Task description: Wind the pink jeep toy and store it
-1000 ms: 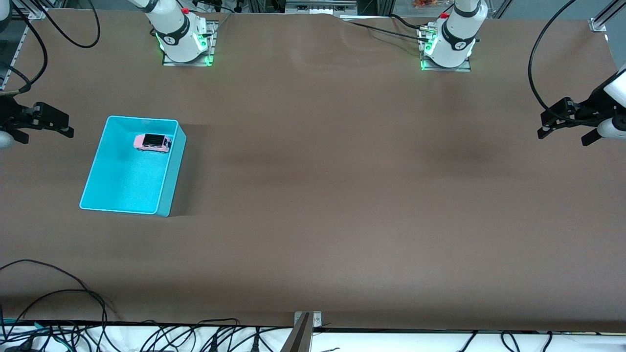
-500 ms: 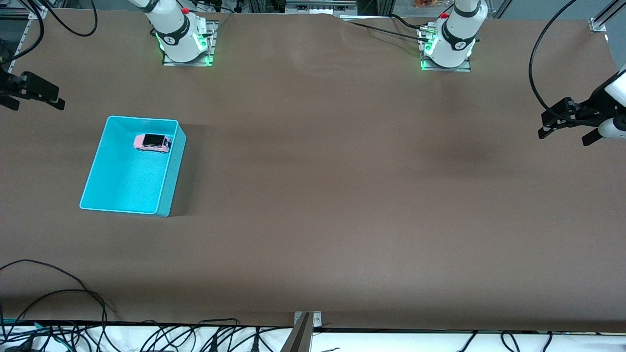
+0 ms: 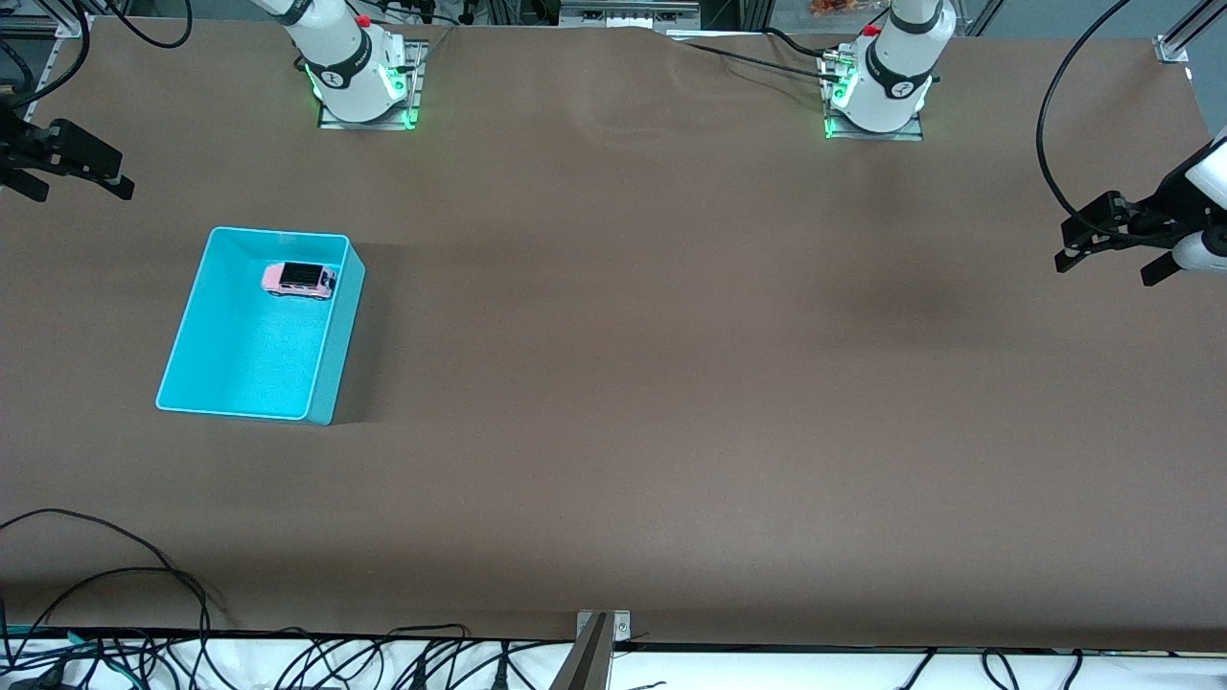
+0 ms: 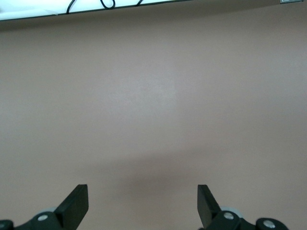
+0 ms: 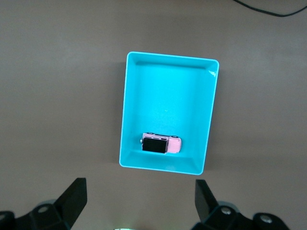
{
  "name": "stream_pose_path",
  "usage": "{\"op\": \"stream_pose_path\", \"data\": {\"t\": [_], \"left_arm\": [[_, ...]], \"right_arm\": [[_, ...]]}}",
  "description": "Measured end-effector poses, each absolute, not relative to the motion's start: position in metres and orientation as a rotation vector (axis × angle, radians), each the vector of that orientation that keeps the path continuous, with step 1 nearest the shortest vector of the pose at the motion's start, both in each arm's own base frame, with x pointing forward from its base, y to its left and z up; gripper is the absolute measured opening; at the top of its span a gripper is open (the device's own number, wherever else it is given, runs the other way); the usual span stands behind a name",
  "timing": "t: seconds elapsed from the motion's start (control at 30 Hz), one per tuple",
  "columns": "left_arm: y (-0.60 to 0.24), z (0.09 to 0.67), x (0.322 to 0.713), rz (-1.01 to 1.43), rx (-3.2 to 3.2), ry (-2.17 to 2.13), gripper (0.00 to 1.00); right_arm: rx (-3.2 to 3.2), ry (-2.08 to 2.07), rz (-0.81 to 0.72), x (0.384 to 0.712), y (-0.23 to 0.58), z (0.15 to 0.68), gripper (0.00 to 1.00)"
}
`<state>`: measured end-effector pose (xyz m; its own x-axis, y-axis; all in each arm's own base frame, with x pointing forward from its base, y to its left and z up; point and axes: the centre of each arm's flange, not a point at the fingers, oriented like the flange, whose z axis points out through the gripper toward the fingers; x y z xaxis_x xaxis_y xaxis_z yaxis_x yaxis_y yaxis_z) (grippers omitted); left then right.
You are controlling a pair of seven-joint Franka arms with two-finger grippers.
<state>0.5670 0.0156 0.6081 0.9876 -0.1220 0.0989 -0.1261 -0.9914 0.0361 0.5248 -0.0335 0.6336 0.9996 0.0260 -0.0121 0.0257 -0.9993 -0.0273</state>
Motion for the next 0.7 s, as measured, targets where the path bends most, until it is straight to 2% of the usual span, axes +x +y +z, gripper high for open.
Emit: {"op": "stream_pose_path", "data": {"t": [0.7], "left_arm": [[0.0156, 0.6081, 0.5670, 0.150, 3.090, -0.193, 1.00]], "right_arm": [[-3.116, -0.040, 0.014, 0.5280, -0.0326, 0.6309, 1.00]]}}
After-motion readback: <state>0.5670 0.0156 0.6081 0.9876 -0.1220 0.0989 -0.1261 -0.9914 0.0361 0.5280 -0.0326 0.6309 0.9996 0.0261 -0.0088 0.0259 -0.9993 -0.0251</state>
